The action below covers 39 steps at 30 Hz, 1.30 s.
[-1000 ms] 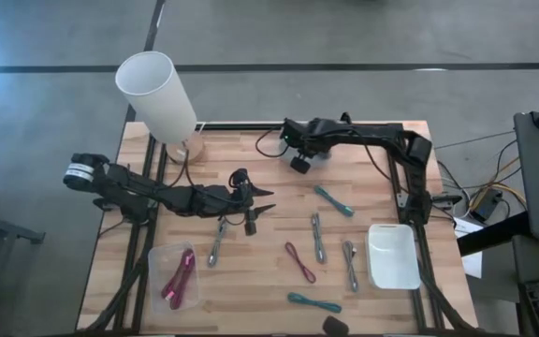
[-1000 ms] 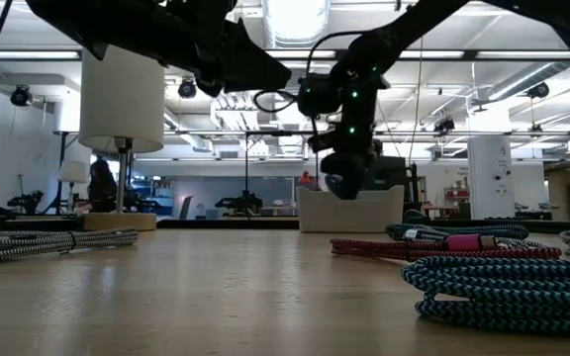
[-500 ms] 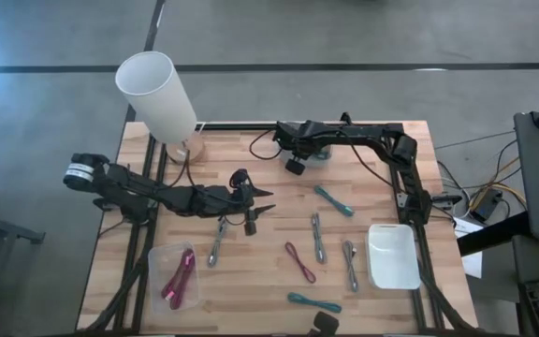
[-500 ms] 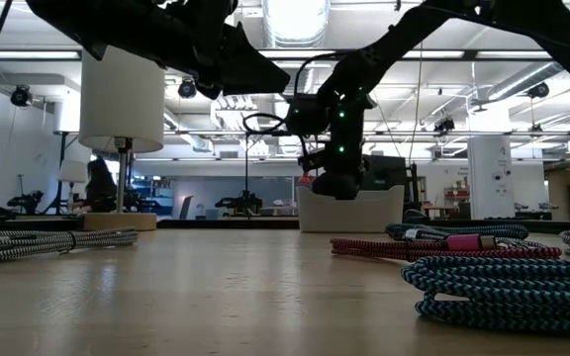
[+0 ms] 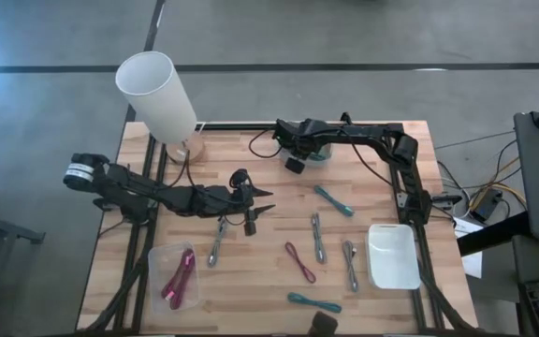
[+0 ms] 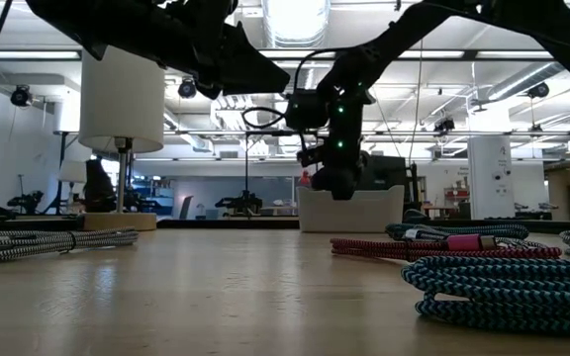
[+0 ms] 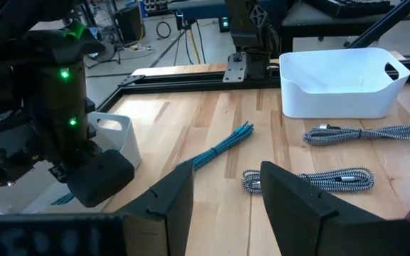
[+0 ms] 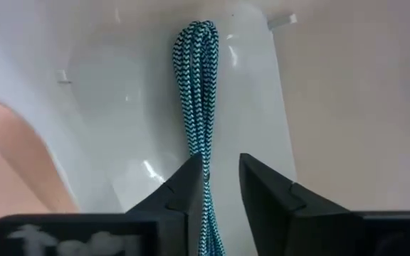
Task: Pick & Place USB Port
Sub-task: Put the top blue striped charger cable into the gray bin
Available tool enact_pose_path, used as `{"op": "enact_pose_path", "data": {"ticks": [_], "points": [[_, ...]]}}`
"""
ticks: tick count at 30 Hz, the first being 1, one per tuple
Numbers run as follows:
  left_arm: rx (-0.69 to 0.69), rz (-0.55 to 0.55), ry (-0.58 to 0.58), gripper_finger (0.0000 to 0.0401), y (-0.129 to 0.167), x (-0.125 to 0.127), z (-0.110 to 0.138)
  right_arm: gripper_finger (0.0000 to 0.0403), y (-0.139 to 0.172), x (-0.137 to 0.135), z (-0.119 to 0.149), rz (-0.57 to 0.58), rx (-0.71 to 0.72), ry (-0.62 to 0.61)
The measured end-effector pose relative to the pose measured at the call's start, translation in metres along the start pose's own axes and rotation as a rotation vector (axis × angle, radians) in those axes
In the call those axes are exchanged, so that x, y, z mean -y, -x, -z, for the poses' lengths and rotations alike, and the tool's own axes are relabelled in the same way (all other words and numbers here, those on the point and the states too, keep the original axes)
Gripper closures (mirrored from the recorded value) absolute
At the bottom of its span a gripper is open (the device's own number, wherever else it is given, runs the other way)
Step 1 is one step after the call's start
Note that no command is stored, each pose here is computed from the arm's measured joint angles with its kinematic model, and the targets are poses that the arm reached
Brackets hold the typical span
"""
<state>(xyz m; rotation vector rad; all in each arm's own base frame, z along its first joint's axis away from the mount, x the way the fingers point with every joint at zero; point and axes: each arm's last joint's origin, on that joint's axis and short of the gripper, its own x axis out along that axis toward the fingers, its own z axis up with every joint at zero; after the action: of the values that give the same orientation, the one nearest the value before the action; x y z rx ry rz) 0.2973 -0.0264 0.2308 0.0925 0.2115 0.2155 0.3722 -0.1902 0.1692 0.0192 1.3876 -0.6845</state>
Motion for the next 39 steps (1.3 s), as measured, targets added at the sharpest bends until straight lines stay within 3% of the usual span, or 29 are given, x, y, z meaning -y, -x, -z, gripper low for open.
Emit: {"op": "enact_pose_path", "data": {"ticks": [7,14,20,24,30,39], "points": [[-0.003,0.0,-0.001,0.0236,0.0,0.0,0.0,0.0279,0.026,-0.004,0.005,-0.008,-0.018,0.037],[-0.01,0.0,-0.004,0.0236,0.0,0.0,0.001,0.028,0.09,-0.014,0.021,-0.04,0.035,0.01],[-0.013,0.001,-0.005,0.0236,0.0,0.0,0.001,0.0289,0.148,-0.019,0.047,-0.163,0.068,-0.025],[-0.043,0.003,0.005,0.0236,0.001,0.0,0.004,0.0291,0.169,-0.026,0.069,-0.235,0.086,-0.025],[-0.17,0.013,0.026,0.0236,0.014,-0.004,0.007,0.029,0.163,-0.048,0.112,-0.308,0.089,-0.051],[-0.295,0.145,0.022,0.0236,0.038,-0.009,0.005,0.0289,0.107,-0.07,0.156,-0.355,0.157,-0.161]]}}
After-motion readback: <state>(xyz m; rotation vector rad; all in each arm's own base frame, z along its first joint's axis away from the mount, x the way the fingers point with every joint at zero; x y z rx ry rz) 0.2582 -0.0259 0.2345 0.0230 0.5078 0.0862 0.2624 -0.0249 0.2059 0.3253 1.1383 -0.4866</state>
